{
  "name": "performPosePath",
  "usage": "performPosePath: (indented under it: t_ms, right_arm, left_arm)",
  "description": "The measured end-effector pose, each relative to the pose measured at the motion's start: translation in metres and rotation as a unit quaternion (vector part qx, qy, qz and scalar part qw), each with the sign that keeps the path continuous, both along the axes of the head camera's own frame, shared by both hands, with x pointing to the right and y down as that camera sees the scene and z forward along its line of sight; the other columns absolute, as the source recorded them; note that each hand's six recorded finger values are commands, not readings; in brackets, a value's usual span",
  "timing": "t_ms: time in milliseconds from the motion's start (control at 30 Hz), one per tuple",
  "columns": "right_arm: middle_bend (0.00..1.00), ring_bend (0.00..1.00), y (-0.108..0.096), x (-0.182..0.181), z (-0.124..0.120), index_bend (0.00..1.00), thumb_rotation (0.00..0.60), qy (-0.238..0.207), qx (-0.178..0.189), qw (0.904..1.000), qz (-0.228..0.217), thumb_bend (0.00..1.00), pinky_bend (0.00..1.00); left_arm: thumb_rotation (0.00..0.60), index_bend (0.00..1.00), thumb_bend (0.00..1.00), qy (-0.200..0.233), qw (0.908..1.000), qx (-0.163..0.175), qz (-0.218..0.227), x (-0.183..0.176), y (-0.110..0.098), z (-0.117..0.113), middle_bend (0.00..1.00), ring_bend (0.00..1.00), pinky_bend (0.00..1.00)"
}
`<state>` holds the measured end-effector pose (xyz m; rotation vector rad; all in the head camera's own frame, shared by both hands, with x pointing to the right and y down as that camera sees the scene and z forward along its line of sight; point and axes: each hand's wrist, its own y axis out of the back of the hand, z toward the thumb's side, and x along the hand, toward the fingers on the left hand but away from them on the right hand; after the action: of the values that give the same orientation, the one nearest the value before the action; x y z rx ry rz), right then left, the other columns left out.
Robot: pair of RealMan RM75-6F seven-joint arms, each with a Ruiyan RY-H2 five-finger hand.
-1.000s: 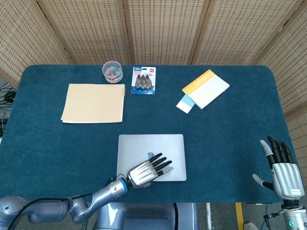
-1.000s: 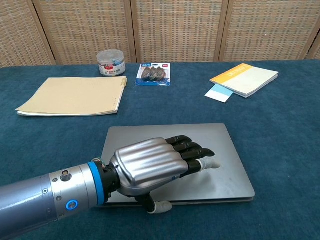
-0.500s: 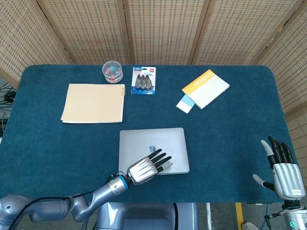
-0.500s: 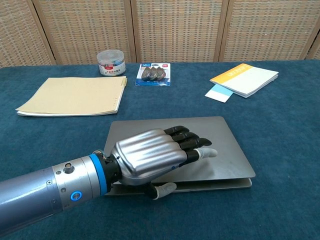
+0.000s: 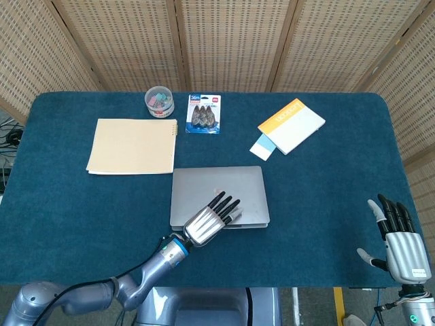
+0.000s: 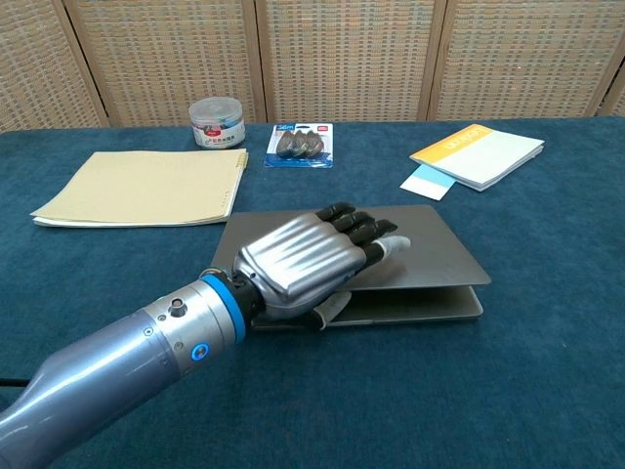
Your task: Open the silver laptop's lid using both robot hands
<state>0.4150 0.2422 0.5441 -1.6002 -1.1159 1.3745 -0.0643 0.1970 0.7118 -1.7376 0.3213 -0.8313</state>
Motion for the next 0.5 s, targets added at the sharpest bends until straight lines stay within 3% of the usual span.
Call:
performPosePath:
  t_ms: [200,500]
  right_arm:
    - [0.00,0.00,0.000,-0.008,0.011,0.00,0.600,-0.004,-0.022,0.9994,-0.026,0.00,0.00]
    - [0.00,0.00,-0.014,-0.038,0.045,0.07,0.600,-0.028,-0.090,0.9867,-0.132,0.01,0.00]
  left_arm:
    - [0.600,0.00,0.63,0.010,0.9995,-0.002,-0.030,0.007,-0.014,-0.004,0.00,0.00,0.00]
    - [0.600,0.00,0.63,0.006,0.9998,0.002,-0.019,0.006,-0.026,-0.011,0.00,0.00,0.00]
